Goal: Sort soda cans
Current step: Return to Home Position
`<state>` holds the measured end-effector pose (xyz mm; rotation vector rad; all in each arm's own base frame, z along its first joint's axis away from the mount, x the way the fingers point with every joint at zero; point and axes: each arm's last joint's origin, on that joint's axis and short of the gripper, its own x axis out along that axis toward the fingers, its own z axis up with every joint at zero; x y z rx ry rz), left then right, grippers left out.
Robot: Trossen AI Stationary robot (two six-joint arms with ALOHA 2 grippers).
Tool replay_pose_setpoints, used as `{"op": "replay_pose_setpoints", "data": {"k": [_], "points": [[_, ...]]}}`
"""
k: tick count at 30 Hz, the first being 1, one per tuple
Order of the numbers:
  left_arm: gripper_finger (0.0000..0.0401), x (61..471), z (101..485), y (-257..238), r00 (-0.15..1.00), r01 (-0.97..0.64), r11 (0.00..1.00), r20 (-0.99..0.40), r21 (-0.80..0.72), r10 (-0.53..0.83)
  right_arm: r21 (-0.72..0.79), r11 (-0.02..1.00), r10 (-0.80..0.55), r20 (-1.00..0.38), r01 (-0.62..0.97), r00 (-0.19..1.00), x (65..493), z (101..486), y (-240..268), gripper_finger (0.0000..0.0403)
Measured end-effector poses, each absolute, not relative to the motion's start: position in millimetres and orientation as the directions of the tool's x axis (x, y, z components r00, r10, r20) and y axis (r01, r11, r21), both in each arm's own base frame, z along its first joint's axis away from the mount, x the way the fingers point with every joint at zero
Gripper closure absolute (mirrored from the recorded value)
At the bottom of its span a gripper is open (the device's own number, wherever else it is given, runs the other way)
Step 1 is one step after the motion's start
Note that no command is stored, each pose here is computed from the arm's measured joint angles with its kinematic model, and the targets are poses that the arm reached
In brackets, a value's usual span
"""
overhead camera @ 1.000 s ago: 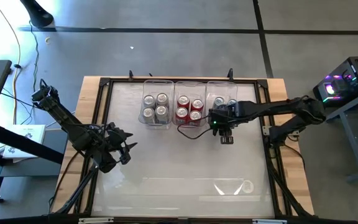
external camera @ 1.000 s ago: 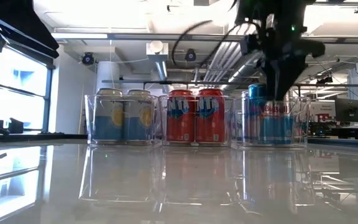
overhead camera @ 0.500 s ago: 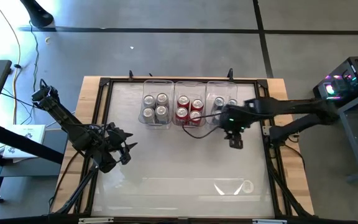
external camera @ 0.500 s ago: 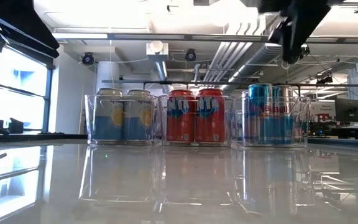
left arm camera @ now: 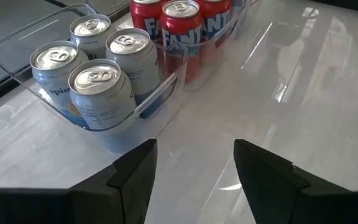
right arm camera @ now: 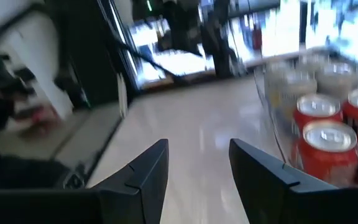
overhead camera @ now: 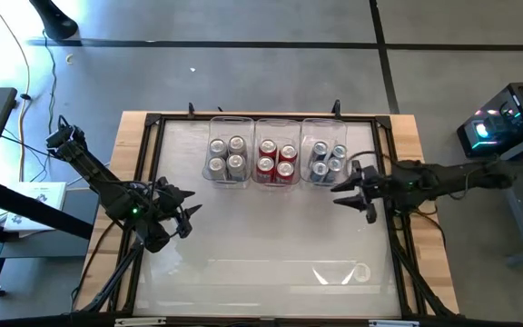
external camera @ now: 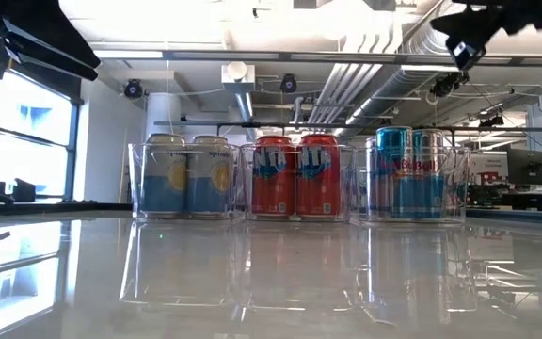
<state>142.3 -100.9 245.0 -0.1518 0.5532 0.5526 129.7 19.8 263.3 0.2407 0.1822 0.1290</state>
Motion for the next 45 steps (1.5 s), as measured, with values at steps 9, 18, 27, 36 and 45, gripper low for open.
{"op": "replay_pose_setpoints", "data": {"k": [9,18,27,36,45], "points": [[0.0193,142,246,-100,0.715,-0.543,0.839,-0.510,0.025,0.478,0.211,0.961,0.148,0.152,-0.178,0.977,98,231,15,0.0238],[0.0193,142,246,-100,0.718,-0.549,0.835,-0.498,0.025,0.487,0.173,0.965,0.146,0.273,-0.198,0.951,90,203,14,0.0238],[0.0193,143,247,-99,0.726,-0.579,0.815,-0.457,-0.002,0.514,0.144,0.971,0.147,0.258,-0.188,0.955,93,191,14,0.0238],[0.0225,149,229,-103,0.808,-0.525,0.836,-0.401,-0.159,0.431,0.204,0.972,0.100,0.100,-0.119,0.990,96,176,13,0.0238],[0.0270,158,192,-94,0.916,-0.389,0.863,-0.228,-0.322,0.328,0.186,0.977,0.090,0.085,-0.105,0.992,97,174,13,0.0238]]}}
